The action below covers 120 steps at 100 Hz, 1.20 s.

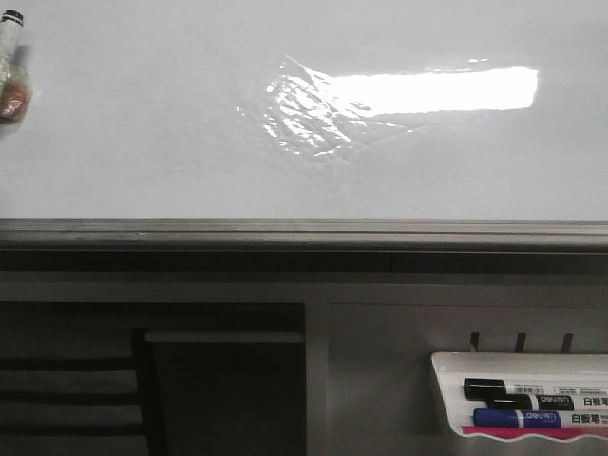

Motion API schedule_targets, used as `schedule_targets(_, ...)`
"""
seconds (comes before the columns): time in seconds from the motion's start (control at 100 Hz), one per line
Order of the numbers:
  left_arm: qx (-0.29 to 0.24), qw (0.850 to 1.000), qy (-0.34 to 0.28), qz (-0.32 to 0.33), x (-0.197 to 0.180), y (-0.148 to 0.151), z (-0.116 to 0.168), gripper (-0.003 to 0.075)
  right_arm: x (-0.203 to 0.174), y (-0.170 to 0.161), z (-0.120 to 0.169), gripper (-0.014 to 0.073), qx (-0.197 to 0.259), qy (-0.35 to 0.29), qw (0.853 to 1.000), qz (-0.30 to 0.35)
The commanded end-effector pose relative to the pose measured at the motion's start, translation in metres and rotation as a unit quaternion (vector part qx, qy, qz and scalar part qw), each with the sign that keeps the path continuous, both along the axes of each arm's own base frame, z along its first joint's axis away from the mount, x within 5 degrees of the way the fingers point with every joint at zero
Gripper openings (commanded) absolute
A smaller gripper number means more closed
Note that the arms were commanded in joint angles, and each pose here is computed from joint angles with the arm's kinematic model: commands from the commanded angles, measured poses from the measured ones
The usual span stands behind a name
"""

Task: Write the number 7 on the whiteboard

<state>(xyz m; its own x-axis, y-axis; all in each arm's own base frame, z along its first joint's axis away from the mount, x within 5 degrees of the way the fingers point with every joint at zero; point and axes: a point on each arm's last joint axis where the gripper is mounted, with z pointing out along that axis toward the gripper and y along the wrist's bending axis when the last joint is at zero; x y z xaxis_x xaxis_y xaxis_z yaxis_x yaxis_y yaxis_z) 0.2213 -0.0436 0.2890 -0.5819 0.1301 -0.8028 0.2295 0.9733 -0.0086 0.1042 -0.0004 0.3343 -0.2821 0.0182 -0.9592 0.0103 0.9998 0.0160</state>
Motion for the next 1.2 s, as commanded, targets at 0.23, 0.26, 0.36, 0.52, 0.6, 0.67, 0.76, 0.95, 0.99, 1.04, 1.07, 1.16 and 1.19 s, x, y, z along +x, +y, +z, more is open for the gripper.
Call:
schedule_targets(0.23,-0.004,0.999,-0.038,0.004,0.049,-0.010,0.003,0.0347,0.003,-0.001,0.015,0.0585,-0.002,-0.045,0.999,-0.002)
schedule_targets(0.26,-0.003,0.999,-0.036,0.004,0.051,-0.010,0.001,0.0342,0.002,-0.001,0.015,0.0586,-0.002,-0.044,0.999,-0.002)
schedule_targets(0.36,-0.002,1.000,-0.030,0.005,0.057,-0.011,-0.005,0.0314,0.002,-0.001,0.014,0.0586,-0.002,-0.039,0.999,-0.002)
schedule_targets(0.52,0.000,1.000,-0.023,0.005,0.060,-0.012,-0.010,0.0262,0.002,-0.001,0.014,0.0585,-0.002,-0.037,0.999,-0.003)
schedule_targets(0.6,0.000,1.000,-0.024,0.004,0.060,-0.013,-0.010,0.0210,0.002,-0.001,0.013,0.0586,-0.002,-0.033,0.999,-0.003)
schedule_targets(0.67,0.000,1.000,-0.024,0.004,0.060,-0.013,-0.010,0.0167,0.002,-0.001,0.013,0.0586,-0.002,-0.031,1.000,-0.003)
schedule_targets(0.76,0.000,1.000,-0.024,0.004,0.060,-0.013,-0.010,0.0106,0.002,-0.001,0.012,0.0585,-0.002,-0.030,1.000,-0.003)
schedule_targets(0.95,-0.001,1.000,-0.025,0.004,0.059,-0.013,-0.009,0.0003,0.002,-0.001,0.012,0.0585,-0.004,-0.031,1.000,-0.002)
schedule_targets(0.99,-0.001,1.000,-0.023,0.004,0.058,-0.012,-0.008,-0.0017,0.002,-0.001,0.012,0.0585,-0.004,-0.031,1.000,-0.002)
schedule_targets(1.04,-0.003,1.000,-0.022,0.003,0.055,-0.012,-0.005,-0.0020,0.002,-0.001,0.012,0.0585,-0.005,-0.031,1.000,-0.002)
schedule_targets(1.07,-0.003,1.000,-0.019,0.002,0.053,-0.012,-0.003,-0.0020,0.002,-0.001,0.012,0.0585,-0.005,-0.028,1.000,-0.002)
schedule_targets(1.16,-0.003,1.000,-0.007,-0.005,0.044,-0.012,0.011,-0.0020,0.001,-0.001,0.015,0.0584,-0.001,-0.002,1.000,-0.002)
schedule_targets(1.19,-0.001,1.000,0.006,-0.009,0.040,-0.012,0.016,-0.0020,0.001,-0.001,0.016,0.0584,-0.001,0.014,1.000,-0.003)
